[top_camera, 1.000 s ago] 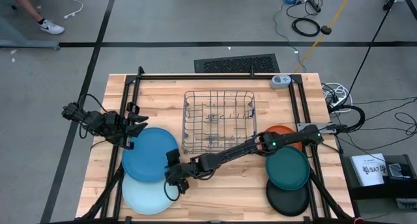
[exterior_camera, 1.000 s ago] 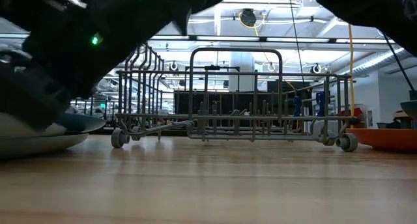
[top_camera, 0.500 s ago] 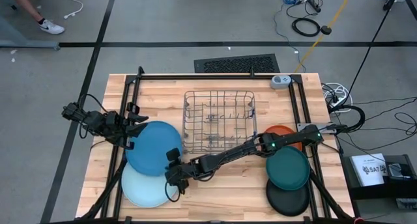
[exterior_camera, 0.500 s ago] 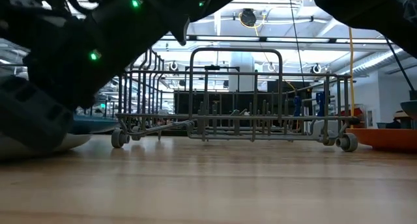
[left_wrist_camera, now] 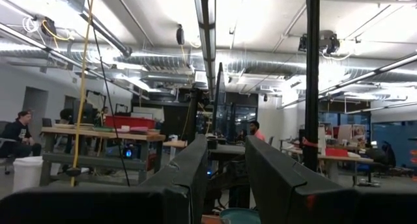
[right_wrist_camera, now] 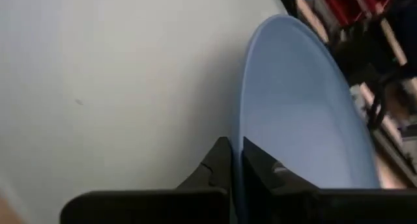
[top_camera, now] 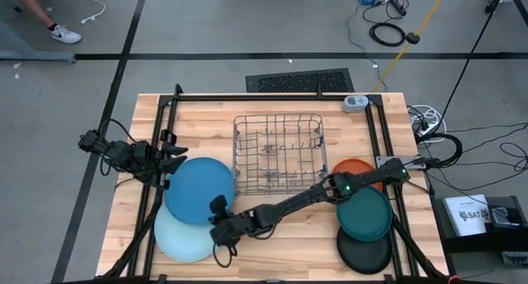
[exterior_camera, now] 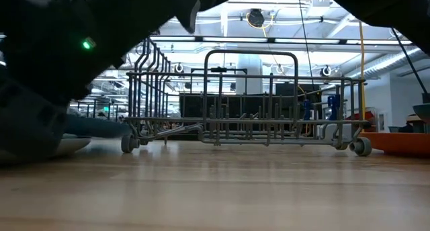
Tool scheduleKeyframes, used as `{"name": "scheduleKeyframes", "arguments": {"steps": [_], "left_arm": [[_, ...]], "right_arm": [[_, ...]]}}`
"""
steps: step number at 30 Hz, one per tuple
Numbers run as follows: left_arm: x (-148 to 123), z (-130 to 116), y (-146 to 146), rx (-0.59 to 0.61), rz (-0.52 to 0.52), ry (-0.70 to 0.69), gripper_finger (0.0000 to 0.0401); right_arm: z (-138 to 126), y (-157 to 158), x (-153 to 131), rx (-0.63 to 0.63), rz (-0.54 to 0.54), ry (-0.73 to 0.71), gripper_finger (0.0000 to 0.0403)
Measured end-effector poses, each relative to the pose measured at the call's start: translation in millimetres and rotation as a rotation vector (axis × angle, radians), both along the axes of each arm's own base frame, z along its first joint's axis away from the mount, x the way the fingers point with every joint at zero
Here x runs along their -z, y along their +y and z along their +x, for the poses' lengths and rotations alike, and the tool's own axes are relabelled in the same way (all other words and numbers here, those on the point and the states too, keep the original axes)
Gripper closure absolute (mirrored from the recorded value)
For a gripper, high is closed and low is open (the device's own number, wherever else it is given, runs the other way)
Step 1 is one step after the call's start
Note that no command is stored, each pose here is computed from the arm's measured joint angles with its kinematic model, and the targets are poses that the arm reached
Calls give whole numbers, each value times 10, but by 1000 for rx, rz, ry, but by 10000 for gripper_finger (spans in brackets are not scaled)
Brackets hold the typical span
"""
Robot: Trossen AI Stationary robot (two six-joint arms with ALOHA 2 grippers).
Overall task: Sort dishes
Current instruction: Put the blue plate into the dish rack
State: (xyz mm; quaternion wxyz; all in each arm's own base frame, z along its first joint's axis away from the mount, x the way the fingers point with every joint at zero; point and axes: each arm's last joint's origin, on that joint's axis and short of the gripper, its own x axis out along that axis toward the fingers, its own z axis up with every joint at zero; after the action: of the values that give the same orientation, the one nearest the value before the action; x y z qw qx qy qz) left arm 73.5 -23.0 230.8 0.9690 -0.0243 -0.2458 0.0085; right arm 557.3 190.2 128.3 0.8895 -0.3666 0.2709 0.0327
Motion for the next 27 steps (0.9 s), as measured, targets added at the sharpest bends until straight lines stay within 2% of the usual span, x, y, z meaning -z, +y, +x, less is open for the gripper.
{"name": "scheduleKeyframes", "arguments": {"steps": [3,8,12,16,20,23,27], "left_arm": [[-3,-2,1,-1,1,-3,296],[-16,-9,7,-10,-6,-17,296],[-66,-41,17,5,-26,-80,296],[-223,-170,36,117,-36,-311,296],[-328,-312,28,292,53,-539,296],[-341,-347,10,378,104,-593,296],[-335,-346,-3,412,128,-594,296]], "right_arm": [[-21,101,-85,-41,-31,-34,399],[-62,232,-295,-38,-115,-115,399],[-94,303,-478,-61,-141,-167,399],[-140,370,-657,-86,-168,-205,399],[-198,417,-836,-79,-231,-229,399],[-257,434,-1009,-41,-315,-243,399],[-365,400,-1362,74,-383,-281,399]]}}
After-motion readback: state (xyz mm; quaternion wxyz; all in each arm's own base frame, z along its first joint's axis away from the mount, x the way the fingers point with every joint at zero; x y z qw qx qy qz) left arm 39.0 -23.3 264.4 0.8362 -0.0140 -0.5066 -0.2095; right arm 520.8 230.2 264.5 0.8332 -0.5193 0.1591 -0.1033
